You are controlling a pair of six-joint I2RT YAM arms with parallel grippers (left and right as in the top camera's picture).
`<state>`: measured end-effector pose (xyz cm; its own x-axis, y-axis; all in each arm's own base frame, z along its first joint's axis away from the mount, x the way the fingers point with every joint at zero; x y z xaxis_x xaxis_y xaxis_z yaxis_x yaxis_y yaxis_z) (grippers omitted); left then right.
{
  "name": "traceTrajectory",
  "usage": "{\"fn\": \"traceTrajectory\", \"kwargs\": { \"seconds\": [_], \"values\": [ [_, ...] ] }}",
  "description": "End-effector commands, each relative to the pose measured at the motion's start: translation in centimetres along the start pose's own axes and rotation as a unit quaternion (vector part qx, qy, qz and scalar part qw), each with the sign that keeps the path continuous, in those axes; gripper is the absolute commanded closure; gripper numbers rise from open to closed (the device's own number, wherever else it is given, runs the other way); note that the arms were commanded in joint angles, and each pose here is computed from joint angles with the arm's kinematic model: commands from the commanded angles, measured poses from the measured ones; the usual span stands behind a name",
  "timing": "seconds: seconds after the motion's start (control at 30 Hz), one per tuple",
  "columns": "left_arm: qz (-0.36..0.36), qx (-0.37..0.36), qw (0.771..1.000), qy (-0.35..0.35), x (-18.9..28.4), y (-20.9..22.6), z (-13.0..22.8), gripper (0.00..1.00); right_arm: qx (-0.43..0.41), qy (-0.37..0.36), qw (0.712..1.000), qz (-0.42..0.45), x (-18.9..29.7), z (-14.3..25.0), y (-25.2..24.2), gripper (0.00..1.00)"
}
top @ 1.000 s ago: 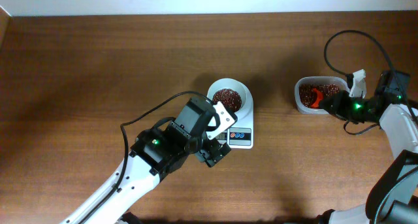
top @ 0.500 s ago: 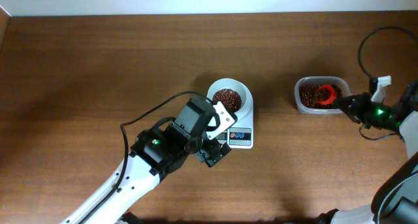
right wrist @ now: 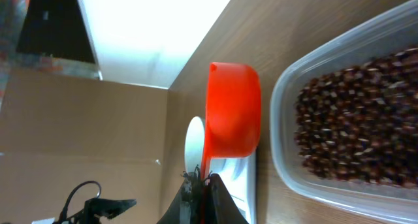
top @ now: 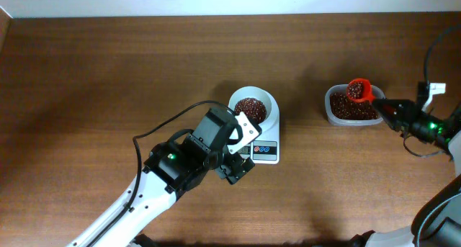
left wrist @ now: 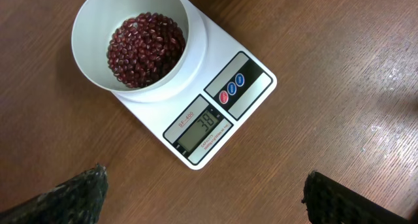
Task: Scoop item into bowl and weigh 50g on scale
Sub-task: 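Scoop beans again and lift the scoop with the right gripper, then move the scoop over the white bowl and pour beans in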
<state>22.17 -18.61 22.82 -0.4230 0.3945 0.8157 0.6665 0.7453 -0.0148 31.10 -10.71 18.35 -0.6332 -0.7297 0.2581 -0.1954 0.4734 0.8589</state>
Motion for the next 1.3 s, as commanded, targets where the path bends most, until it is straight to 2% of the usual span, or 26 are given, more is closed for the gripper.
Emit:
{"fn": "traceTrajectory", "kwargs": {
  "seconds": [0.0,0.23,0.4,0.63,0.9,1.27],
  "values": [
    [0.004,0.007,1.0,-0.006,0.3,0.0,0.0,0.01,0.016,0.025,0.998,-0.046,-2.2,0.4,1.3,0.96],
    [0.004,0.007,1.0,-0.006,0.3,0.0,0.0,0.01,0.073,0.122,0.985,-0.101,-9.2,2.8,5.0,0.96],
    [0.004,0.007,1.0,-0.006,0.3,0.0,0.0,0.01,0.099,0.171,0.975,-0.103,-13.4,4.5,7.0,0.96],
    [0.004,0.007,1.0,-0.006,0.3,0.0,0.0,0.01,0.118,0.206,0.966,-0.102,-15.7,6.4,8.3,0.96],
    [0.004,0.007,1.0,-0.006,0.3,0.0,0.0,0.01,0.164,0.2,0.96,-0.106,-16.0,6.3,8.3,0.96],
    [0.004,0.007,1.0,-0.006,0.3,0.0,0.0,0.01,0.208,0.234,0.948,-0.052,-18.8,8.8,8.9,0.96]
  ]
}}
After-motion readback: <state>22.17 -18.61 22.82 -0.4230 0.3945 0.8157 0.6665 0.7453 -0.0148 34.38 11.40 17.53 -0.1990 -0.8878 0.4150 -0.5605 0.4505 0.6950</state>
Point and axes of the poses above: each gripper's point midway between its finger pads, its own x axis back along the fingers, its own y axis along the line the jaws close on, z = x × y, the point moved 7 cm from there along x, back along the fingers, and after that the axes turned 11 degrees about x, right-handed, at the moved point
